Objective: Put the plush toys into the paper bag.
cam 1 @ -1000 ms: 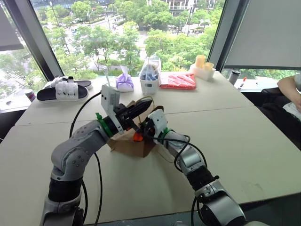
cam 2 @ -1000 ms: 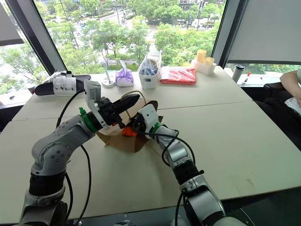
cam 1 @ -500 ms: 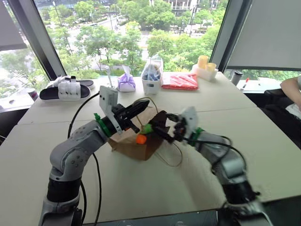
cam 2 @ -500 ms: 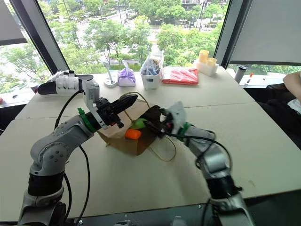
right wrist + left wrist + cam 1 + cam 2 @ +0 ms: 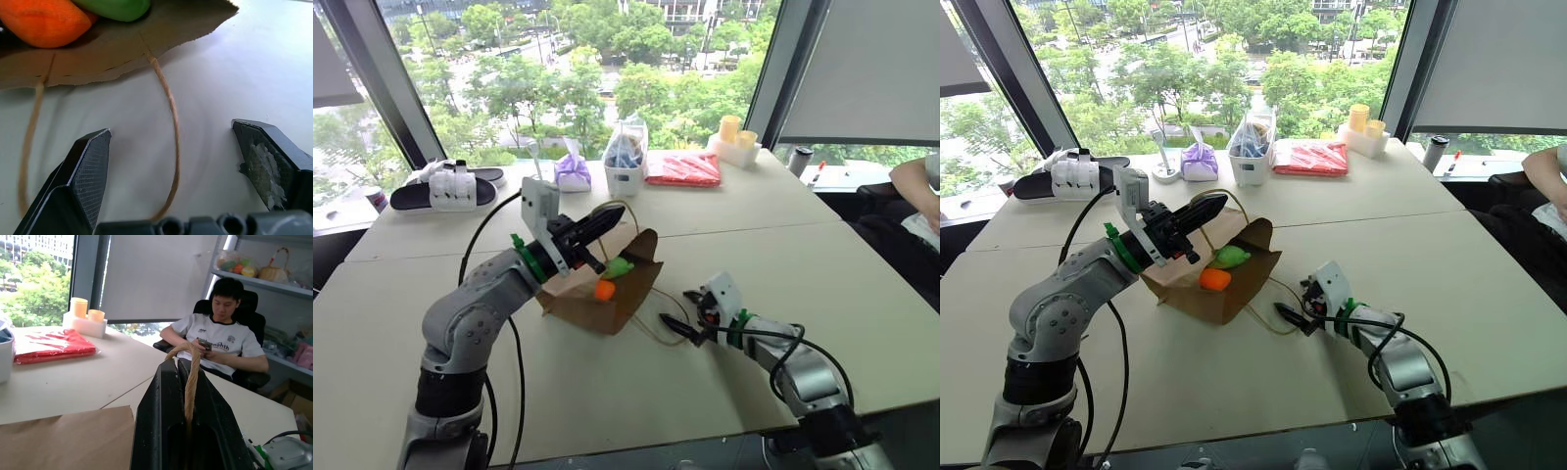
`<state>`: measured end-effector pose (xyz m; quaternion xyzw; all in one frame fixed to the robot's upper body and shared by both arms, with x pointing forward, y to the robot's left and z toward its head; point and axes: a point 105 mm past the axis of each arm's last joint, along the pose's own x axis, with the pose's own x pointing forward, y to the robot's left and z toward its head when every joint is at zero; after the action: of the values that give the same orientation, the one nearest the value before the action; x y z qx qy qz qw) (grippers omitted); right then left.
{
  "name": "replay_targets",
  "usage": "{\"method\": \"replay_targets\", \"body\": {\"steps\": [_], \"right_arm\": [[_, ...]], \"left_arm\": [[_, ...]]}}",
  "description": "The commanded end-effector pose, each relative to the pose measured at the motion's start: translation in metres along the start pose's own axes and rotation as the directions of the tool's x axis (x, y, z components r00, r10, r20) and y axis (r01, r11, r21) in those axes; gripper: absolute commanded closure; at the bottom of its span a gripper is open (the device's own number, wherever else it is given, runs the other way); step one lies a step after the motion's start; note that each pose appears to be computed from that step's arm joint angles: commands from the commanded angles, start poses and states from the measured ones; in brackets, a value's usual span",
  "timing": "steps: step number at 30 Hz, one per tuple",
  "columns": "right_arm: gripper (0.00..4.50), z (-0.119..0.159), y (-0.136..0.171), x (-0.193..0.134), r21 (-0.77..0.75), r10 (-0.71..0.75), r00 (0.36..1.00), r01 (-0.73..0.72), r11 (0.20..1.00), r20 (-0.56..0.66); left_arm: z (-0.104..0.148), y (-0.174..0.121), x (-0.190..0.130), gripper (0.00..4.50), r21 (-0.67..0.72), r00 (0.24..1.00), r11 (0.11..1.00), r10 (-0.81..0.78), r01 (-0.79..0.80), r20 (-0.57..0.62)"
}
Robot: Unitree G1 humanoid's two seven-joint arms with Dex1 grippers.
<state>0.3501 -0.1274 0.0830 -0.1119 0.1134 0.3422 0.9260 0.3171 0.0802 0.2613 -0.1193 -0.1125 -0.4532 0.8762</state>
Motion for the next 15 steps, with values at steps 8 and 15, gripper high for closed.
{"method": "replay_targets", "body": {"steps": [8, 15], "right_arm": [[4.45, 0.038, -0.003, -0.001, -0.072, 0.043, 0.997, -0.039, 0.997, 0.065], [4.45, 0.136, -0.010, -0.039, -0.109, 0.132, 0.958, -0.108, 0.988, 0.254]], "left_arm": [[0.017, -0.006, 0.001, 4.50, 0.054, 0.998, 0.999, -0.001, -0.003, 0.068], [0.034, 0.017, 0.021, 4.50, 0.113, 0.995, 0.991, -0.076, 0.068, 0.069]]}}
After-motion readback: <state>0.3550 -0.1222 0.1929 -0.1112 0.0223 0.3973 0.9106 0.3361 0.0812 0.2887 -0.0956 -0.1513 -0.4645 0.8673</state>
